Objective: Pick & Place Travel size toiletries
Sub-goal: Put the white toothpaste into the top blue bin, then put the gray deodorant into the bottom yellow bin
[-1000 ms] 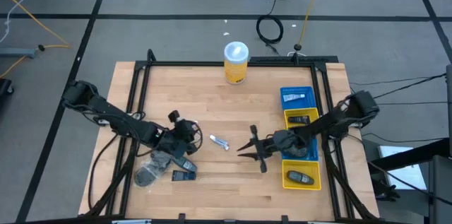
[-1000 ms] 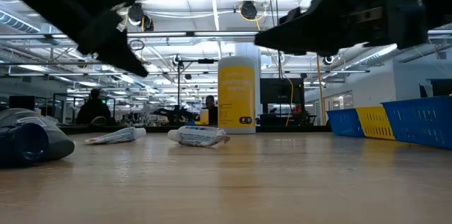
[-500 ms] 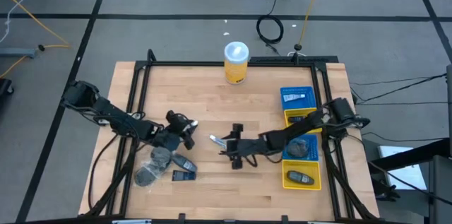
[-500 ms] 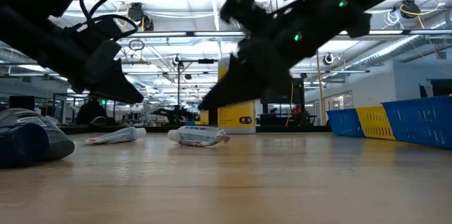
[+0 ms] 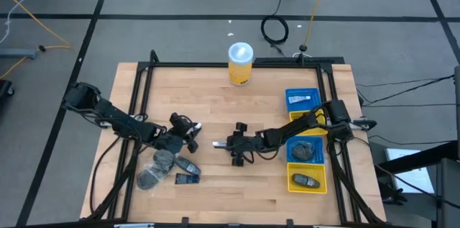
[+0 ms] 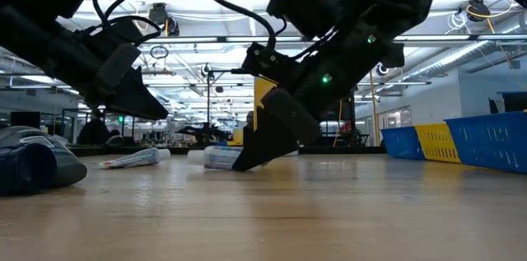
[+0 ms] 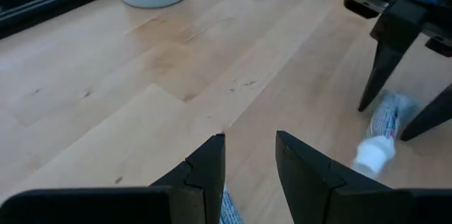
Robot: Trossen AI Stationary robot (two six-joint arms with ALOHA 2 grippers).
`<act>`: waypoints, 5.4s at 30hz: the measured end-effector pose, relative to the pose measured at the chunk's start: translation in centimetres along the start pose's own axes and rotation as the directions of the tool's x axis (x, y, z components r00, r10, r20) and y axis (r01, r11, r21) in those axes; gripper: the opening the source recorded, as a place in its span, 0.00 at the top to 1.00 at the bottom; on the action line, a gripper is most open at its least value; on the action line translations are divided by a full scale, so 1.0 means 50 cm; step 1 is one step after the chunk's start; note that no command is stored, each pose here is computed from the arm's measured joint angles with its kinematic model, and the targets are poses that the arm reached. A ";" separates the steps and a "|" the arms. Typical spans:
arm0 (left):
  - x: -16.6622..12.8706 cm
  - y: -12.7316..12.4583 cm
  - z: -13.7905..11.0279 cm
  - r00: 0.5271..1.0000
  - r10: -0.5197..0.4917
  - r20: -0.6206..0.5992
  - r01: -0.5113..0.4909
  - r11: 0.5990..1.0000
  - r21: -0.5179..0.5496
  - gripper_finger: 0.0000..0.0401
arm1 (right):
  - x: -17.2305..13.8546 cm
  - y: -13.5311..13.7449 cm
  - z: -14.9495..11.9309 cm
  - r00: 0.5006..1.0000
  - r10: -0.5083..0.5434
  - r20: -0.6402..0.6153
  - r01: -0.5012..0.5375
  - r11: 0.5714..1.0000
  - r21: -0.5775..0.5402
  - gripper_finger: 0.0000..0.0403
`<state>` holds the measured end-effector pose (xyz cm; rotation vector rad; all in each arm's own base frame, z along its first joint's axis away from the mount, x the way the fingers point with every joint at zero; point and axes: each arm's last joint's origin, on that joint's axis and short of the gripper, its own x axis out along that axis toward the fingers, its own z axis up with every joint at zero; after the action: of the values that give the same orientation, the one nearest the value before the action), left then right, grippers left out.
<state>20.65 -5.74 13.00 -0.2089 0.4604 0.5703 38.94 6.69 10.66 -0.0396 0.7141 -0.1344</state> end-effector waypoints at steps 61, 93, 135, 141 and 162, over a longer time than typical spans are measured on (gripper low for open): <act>0.001 0.000 0.002 1.000 0.001 0.006 -0.001 1.000 0.000 0.70 | -0.446 -0.355 -0.123 0.510 -0.673 -0.536 0.479 0.739 -0.473 0.50; 0.000 -0.024 0.009 0.946 -0.308 -0.105 0.325 0.898 0.297 0.70 | -0.206 0.102 -0.101 0.790 0.396 0.468 -0.212 0.893 -0.398 0.54; -0.065 -0.068 -0.036 0.770 -0.256 -0.584 0.541 0.748 0.386 0.51 | -0.147 0.091 -0.115 0.847 0.349 0.401 -0.287 0.935 -0.207 0.54; -0.012 -0.090 0.028 0.861 -0.401 -0.314 0.493 0.808 0.321 0.50 | -0.145 0.078 -0.110 0.872 0.249 0.421 -0.201 0.967 -0.156 0.54; 0.227 -0.186 0.086 0.782 -0.590 -0.203 0.621 0.767 0.161 0.44 | -0.192 0.017 -0.055 0.948 0.125 0.293 -0.088 0.987 -0.137 0.18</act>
<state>35.90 -6.73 11.97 -0.1733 0.5555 -0.1436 30.07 8.84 14.74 -0.1356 0.4170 0.0205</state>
